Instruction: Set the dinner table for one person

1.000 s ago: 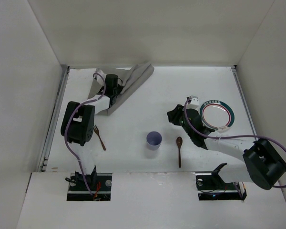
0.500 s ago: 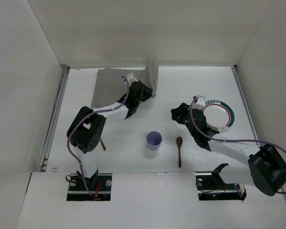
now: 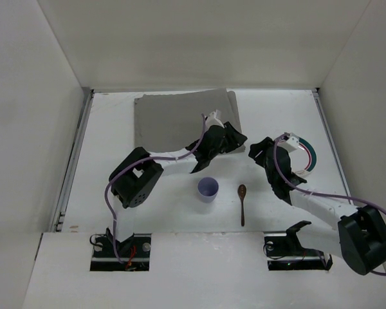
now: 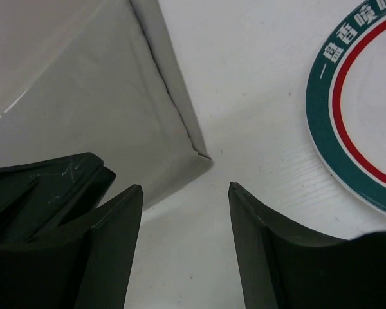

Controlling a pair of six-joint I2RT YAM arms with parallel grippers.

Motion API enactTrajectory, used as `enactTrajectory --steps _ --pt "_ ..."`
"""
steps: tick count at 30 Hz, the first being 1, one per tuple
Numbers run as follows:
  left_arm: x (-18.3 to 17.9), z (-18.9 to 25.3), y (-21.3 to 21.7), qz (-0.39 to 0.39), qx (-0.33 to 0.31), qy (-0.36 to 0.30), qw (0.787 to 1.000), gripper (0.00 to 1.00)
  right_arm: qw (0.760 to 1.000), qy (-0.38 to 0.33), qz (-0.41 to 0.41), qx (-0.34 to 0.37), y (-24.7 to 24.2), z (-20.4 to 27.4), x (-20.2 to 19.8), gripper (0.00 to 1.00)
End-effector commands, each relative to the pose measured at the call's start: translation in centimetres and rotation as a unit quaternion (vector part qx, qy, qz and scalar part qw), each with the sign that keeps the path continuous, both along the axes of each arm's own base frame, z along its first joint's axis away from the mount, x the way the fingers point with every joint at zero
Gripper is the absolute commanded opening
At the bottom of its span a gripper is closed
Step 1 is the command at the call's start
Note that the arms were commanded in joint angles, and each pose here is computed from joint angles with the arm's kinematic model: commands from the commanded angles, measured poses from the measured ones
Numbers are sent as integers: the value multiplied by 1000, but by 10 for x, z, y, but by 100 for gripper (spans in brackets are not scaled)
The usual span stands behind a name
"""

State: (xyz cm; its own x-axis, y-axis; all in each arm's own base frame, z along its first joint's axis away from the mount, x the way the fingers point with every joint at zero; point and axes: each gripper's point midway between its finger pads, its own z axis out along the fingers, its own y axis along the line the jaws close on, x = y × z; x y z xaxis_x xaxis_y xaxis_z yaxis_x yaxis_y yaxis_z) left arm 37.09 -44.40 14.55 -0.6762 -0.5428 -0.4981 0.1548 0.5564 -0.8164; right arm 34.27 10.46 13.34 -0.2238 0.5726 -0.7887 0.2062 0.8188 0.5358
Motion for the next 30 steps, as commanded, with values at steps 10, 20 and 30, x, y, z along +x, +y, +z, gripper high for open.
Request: enactTrajectory --steps 10,20,30 --pt "10 13 167 166 24 -10 986 40 999 37 27 18 14 -21 14 61" --pt "-29 -50 307 299 109 52 947 41 994 64 54 74 32 -37 42 77" --pt "-44 -95 356 342 138 107 923 41 990 86 28 105 43 -49 76 60"
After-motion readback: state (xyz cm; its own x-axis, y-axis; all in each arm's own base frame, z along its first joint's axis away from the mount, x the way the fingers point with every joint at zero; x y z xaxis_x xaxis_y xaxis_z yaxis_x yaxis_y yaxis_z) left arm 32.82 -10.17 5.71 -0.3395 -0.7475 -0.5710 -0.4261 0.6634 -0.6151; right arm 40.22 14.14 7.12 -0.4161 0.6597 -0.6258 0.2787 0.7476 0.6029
